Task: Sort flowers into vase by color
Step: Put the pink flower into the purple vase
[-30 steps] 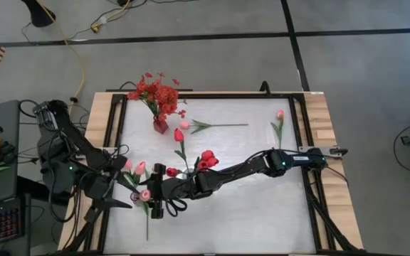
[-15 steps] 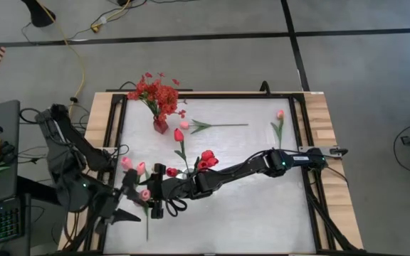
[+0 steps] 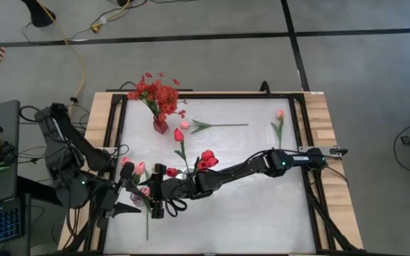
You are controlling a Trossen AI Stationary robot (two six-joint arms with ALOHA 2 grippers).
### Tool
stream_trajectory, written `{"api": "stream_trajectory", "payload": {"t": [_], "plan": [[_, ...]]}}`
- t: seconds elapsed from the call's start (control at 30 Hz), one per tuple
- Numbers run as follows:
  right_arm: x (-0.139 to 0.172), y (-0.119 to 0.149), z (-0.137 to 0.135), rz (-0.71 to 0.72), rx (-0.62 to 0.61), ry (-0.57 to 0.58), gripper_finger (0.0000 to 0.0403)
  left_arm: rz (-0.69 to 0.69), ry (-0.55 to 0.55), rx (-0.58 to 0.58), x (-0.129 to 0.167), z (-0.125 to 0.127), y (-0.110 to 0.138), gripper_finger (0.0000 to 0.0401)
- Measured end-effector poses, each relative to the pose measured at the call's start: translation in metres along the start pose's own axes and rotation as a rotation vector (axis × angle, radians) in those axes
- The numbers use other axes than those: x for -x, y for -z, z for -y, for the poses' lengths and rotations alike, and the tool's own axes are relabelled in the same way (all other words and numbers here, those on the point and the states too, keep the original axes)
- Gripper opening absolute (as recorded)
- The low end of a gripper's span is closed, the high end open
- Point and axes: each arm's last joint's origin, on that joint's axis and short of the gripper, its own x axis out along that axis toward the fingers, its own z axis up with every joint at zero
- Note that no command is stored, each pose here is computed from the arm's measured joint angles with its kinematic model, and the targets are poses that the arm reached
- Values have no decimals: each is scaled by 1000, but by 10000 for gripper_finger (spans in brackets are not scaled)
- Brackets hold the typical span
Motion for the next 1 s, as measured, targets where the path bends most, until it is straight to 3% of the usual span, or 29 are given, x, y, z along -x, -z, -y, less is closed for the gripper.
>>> {"api": "stream_trajectory", "payload": {"t": [0.3, 0.77, 1.0], "plan": [[1, 2, -1, -34, 33, -1, 246, -66, 21, 86, 10, -5, 9, 182], [18, -1, -8, -171, 96, -18, 246, -74, 83, 103, 11, -2, 10, 182], [24, -2, -15, -206, 96, -115, 246, -76, 122, 107, 11, -1, 10, 182]]}}
